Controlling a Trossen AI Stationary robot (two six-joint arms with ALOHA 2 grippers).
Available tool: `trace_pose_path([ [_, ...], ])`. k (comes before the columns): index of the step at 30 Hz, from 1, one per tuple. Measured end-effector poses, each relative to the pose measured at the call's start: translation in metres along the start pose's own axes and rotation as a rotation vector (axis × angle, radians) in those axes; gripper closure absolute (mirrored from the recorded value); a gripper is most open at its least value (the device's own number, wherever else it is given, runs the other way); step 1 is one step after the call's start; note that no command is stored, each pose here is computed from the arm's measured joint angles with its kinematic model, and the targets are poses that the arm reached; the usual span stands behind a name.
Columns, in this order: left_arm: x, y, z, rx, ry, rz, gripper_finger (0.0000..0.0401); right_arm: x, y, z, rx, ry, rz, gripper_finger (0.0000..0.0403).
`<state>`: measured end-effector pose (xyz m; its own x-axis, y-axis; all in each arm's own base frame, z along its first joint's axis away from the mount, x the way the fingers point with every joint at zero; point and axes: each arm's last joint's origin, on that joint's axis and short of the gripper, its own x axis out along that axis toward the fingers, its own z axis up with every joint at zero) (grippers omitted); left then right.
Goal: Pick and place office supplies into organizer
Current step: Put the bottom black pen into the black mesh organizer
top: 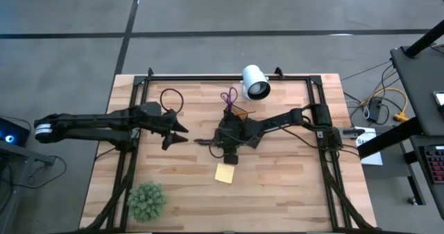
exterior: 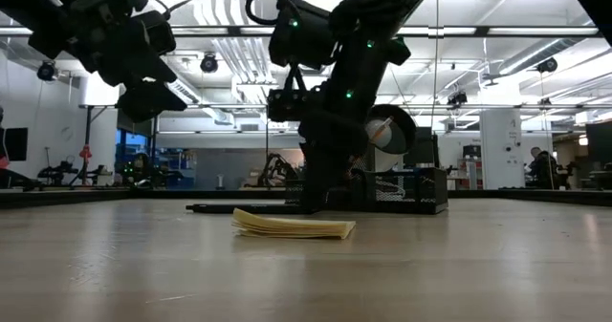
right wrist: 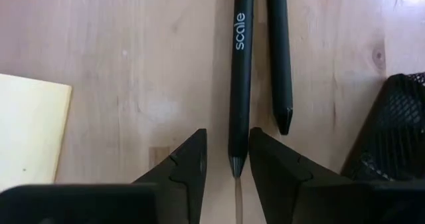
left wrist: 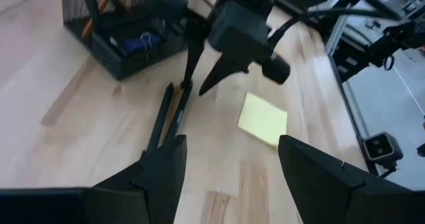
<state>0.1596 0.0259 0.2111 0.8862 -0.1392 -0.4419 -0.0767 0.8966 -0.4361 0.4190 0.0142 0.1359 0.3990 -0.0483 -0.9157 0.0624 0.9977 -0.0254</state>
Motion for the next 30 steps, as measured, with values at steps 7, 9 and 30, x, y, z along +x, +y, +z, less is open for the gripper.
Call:
trace_pose_path([
  [7,0.005,0.002,-0.002,-0.009,0.027,0.01,0.0178,0.005,-0.004,-0.007,0.015,0.016,-0.008,0.0321],
  [9,0.006,0.003,-0.002,-0.012,0.034,0.012,0.0178,0.006,-0.005,-0.009,0.016,0.015,-0.008,0.033],
  [30,0.006,0.001,0.005,0.009,-0.033,-0.012,0.0178,0.006,-0.004,-0.008,0.091,-0.026,0.008,0.0387],
])
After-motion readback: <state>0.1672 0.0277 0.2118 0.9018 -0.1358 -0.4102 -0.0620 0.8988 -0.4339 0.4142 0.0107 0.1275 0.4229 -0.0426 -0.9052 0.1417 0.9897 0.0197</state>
